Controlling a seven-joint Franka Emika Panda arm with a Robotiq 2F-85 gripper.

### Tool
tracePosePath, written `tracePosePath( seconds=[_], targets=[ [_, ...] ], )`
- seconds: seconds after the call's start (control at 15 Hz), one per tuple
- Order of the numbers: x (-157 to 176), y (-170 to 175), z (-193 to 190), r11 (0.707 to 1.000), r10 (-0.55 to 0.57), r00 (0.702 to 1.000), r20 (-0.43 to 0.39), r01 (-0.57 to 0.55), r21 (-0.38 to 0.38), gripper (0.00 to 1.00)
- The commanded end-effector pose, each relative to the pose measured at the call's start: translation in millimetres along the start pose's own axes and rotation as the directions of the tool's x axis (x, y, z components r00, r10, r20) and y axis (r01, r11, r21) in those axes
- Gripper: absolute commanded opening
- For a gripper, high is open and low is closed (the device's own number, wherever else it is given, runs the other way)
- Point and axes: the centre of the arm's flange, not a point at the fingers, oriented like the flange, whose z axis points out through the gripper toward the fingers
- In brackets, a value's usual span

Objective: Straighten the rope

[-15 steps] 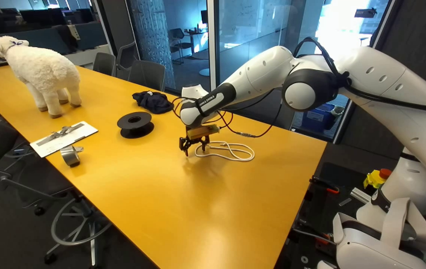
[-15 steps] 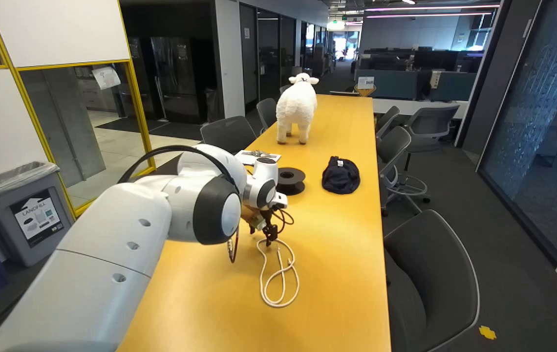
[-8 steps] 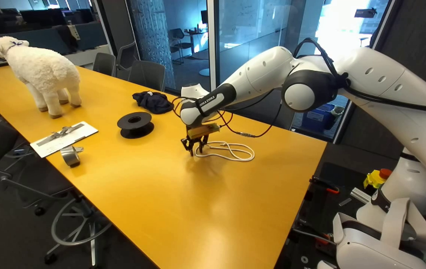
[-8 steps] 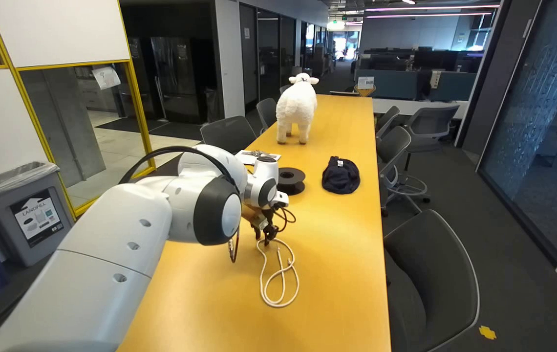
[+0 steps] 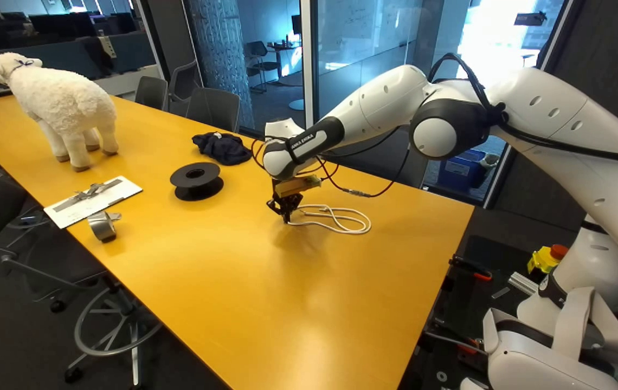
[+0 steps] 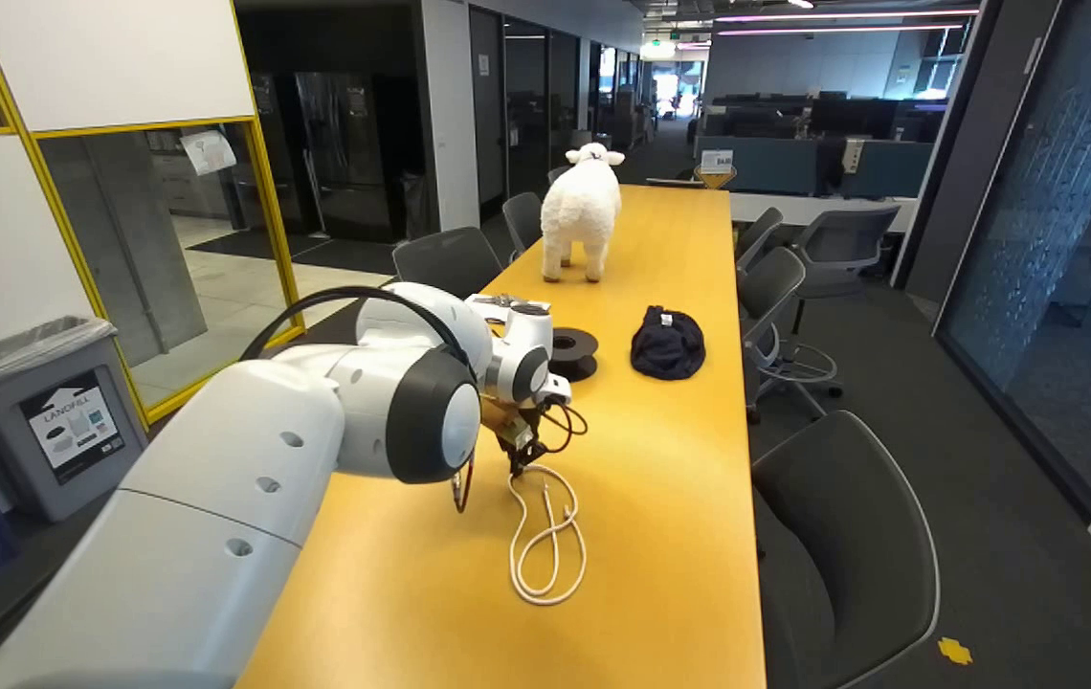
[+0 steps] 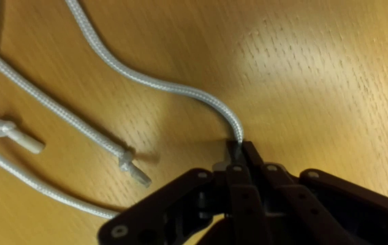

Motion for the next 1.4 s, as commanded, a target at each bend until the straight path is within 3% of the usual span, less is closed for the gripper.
tracePosePath(
  seconds=[0.0, 0.33, 0.67, 1.0, 1.13, 1.33],
  targets=[
    [0.6, 14.5, -49.1, 0.997, -0.055, 0.998, 0.029, 0.053, 0.050, 0.07],
    [-24.2, 33.1, -151.6, 0.992, -0.099, 0.994, -0.039, 0.102, 0.076, 0.07],
    [-52.8, 33.0, -260.9, 0.993, -0.074, 0.986, -0.147, 0.087, 0.082, 0.08],
    [-104.2, 39.0, -359.0, 0.999, -0.011, 0.971, -0.238, 0.022, 0.045, 0.07],
    [-125.6, 34.4, -400.4, 0.999, 0.000, 0.968, -0.252, 0.010, 0.035, 0.08],
    [-133.0, 10.8, -432.6, 1.000, -0.024, 0.970, -0.243, 0.028, 0.011, 0.07]
  ],
)
